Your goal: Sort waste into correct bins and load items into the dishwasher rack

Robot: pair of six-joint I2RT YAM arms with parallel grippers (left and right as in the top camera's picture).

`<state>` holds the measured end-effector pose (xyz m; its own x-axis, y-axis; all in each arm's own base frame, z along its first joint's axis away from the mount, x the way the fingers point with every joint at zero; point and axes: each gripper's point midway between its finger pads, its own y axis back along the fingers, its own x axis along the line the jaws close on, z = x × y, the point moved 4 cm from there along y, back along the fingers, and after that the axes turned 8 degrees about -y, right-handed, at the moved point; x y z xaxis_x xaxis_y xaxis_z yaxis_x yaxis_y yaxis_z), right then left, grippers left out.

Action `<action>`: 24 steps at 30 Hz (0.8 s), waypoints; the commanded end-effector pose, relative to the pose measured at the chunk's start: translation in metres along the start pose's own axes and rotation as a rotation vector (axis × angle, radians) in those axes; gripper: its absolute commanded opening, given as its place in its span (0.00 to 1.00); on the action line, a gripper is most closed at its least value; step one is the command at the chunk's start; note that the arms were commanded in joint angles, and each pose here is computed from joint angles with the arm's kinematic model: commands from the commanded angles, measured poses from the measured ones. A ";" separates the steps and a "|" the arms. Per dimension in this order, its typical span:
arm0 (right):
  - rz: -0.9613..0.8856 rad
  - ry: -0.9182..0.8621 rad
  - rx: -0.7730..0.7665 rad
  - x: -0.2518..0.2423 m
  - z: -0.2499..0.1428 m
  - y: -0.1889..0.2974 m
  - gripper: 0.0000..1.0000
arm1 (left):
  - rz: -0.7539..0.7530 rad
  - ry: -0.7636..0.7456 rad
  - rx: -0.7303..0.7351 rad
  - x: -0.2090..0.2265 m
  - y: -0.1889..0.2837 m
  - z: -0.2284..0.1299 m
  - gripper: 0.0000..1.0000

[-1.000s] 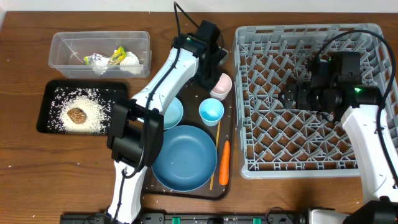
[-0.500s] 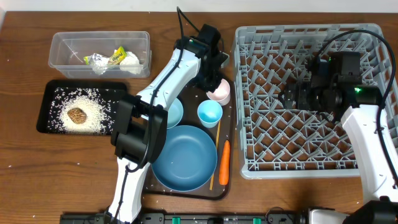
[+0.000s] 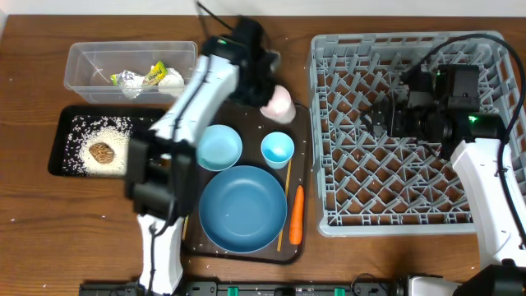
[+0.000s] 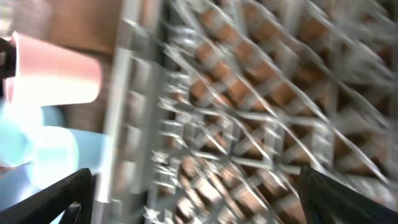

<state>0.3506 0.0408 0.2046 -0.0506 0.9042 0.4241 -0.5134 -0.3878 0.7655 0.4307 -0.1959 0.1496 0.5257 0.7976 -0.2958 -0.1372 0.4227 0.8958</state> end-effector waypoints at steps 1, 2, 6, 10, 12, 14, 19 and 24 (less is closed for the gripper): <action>0.255 0.066 -0.008 0.031 0.003 0.004 0.99 | -0.254 0.012 -0.147 -0.029 0.056 0.013 0.06; 0.301 0.081 -0.023 0.038 0.006 0.006 0.99 | -0.310 0.017 -0.165 -0.032 0.062 0.014 0.06; 0.423 0.144 -0.075 0.054 0.017 0.013 0.99 | -0.508 0.003 -0.220 -0.041 0.079 0.016 0.06; 0.574 0.206 -0.104 0.073 0.021 0.023 0.99 | -0.661 -0.041 -0.270 -0.053 0.093 0.018 0.06; 0.646 0.241 -0.116 0.084 0.022 0.029 0.99 | -0.701 -0.048 -0.280 -0.057 0.097 0.019 0.06; 0.709 0.282 -0.121 0.096 0.022 0.032 0.99 | -0.736 -0.060 -0.290 -0.062 0.100 0.020 0.06; 0.756 0.343 -0.112 0.118 0.016 0.030 0.99 | -0.874 -0.132 -0.370 -0.074 0.117 0.028 0.06; 0.829 0.426 -0.126 0.141 0.013 0.033 0.99 | -0.912 -0.153 -0.383 -0.079 0.120 0.030 0.06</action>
<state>0.3459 0.1413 0.2904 -0.6957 0.4186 0.5838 -0.3249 -0.9082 0.2639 0.4029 -0.2169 0.2818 0.6601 0.1366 -0.7386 0.0766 0.9660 0.2471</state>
